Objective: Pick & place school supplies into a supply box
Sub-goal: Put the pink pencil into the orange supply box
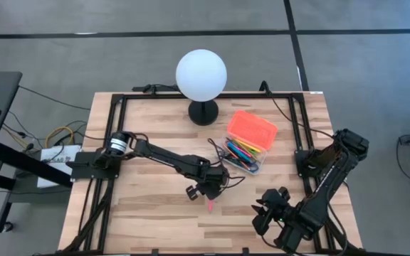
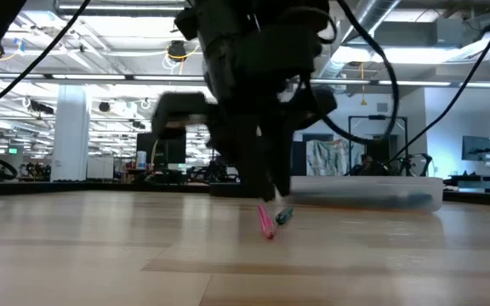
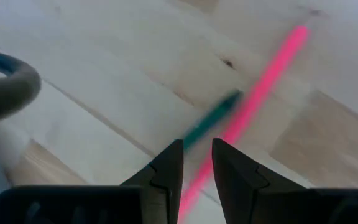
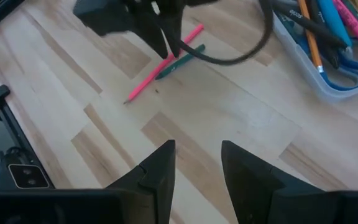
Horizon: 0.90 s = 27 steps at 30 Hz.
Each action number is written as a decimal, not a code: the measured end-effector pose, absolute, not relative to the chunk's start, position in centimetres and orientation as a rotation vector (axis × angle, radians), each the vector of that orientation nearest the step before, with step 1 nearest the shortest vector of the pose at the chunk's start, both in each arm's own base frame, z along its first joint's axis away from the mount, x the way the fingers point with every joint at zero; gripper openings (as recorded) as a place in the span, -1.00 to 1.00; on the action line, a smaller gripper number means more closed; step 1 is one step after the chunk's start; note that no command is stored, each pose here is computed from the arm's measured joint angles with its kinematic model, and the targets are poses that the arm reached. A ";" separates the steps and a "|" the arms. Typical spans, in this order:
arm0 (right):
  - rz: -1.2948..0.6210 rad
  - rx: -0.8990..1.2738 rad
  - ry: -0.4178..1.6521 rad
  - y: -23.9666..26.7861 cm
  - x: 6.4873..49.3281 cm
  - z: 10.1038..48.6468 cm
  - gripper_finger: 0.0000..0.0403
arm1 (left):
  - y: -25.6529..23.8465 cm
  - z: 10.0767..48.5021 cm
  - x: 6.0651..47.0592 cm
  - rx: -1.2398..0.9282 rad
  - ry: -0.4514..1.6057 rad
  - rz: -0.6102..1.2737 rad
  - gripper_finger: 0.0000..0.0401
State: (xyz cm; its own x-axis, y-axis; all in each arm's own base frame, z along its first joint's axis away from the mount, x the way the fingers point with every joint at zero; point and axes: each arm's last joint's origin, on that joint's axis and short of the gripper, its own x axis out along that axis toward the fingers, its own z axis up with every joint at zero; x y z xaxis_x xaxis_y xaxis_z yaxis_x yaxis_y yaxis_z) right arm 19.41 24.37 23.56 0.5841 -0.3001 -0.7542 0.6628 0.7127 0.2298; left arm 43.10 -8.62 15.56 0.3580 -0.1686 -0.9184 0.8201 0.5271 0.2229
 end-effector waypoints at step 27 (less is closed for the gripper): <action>-0.602 0.516 0.760 24.2 19.3 23.5 -0.39 | -8.1 13.4 41.7 0.644 1.270 -0.712 -0.60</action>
State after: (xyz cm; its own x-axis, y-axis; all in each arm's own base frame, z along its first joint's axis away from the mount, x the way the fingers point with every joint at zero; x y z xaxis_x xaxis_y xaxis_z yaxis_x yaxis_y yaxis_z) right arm 19.32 24.22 23.55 0.5755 -0.3111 -0.7564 0.6652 0.7161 0.2116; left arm 41.73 -8.10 13.40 0.1460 -0.1179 -0.9822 0.7769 0.6283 0.0401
